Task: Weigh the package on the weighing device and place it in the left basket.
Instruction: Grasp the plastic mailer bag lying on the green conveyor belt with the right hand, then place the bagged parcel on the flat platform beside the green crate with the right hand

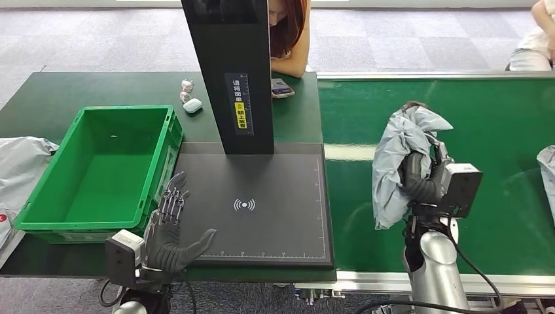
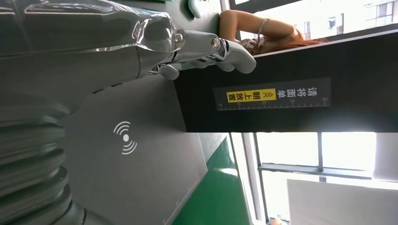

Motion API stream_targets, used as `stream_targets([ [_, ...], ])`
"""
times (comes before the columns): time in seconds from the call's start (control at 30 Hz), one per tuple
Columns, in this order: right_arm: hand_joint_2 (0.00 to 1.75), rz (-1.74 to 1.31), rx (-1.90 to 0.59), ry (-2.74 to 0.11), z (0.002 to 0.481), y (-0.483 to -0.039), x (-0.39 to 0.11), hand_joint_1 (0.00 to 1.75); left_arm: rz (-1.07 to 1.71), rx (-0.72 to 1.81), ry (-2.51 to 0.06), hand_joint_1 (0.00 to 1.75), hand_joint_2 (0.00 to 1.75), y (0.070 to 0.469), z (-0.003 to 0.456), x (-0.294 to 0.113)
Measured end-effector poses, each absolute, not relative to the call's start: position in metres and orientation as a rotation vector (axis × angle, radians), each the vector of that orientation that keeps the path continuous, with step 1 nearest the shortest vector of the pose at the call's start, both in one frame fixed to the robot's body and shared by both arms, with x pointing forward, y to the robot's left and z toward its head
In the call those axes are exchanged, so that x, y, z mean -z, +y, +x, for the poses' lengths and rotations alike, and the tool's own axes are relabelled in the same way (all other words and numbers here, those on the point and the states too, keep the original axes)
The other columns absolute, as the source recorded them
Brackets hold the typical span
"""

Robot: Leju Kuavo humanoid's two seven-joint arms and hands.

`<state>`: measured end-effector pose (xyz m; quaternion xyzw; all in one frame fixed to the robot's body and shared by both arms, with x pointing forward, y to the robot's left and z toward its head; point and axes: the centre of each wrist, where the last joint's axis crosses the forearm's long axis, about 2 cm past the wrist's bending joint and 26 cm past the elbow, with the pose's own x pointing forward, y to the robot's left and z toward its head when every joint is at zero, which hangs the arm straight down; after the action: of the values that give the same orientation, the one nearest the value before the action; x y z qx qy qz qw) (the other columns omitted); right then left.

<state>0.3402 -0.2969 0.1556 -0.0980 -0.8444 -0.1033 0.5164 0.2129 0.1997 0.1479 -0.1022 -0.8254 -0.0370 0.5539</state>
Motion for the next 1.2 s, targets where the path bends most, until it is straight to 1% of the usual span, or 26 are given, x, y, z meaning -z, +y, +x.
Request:
stream_targets([
  [0.17, 1.75, -0.05, 0.15, -2.088, 0.37, -0.259, -0.194, 1.75, -0.254, 0.092, -1.957, 0.0, 1.75, 0.197, 0.215, -0.149],
  [0.37, 1.75, 0.165, -0.049, -2.026, 0.403, -0.197, -0.221, 1.75, -0.278, 0.094, -1.974, 0.0, 1.75, 0.194, 0.22, -0.155],
  [0.47, 1.75, 0.264, -0.154, -1.949, 0.408, -0.164, -0.22, 1.75, -0.289, 0.095, -1.986, 0.0, 1.75, 0.194, 0.225, -0.158],
  [0.6, 1.75, 0.368, -0.28, -1.827, 0.403, -0.125, -0.209, 1.75, -0.291, 0.091, -1.996, 0.0, 1.75, 0.194, 0.23, -0.161],
  [0.83, 1.75, 0.446, -0.43, -1.625, 0.39, -0.086, -0.186, 1.75, -0.276, 0.067, -1.993, 0.0, 1.75, 0.195, 0.232, -0.16],
  [0.9, 1.75, 0.446, -0.471, -1.564, 0.385, -0.077, -0.178, 1.27, -0.273, 0.063, -1.992, 0.0, 1.75, 0.195, 0.232, -0.16],
  [0.97, 1.75, 0.429, -0.5, -1.523, 0.381, -0.073, -0.172, 0.39, -0.272, 0.062, -1.99, 0.0, 1.75, 0.195, 0.232, -0.16],
  [1.03, 1.75, 0.403, -0.516, -1.49, 0.379, -0.072, -0.166, 0.0, -0.272, 0.062, -1.987, 0.0, 1.75, 0.195, 0.232, -0.16],
  [1.2, 1.75, 0.373, -0.518, -1.443, 0.378, -0.072, -0.16, 0.0, -0.277, 0.068, -1.981, 0.0, 1.75, 0.193, 0.233, -0.16],
])
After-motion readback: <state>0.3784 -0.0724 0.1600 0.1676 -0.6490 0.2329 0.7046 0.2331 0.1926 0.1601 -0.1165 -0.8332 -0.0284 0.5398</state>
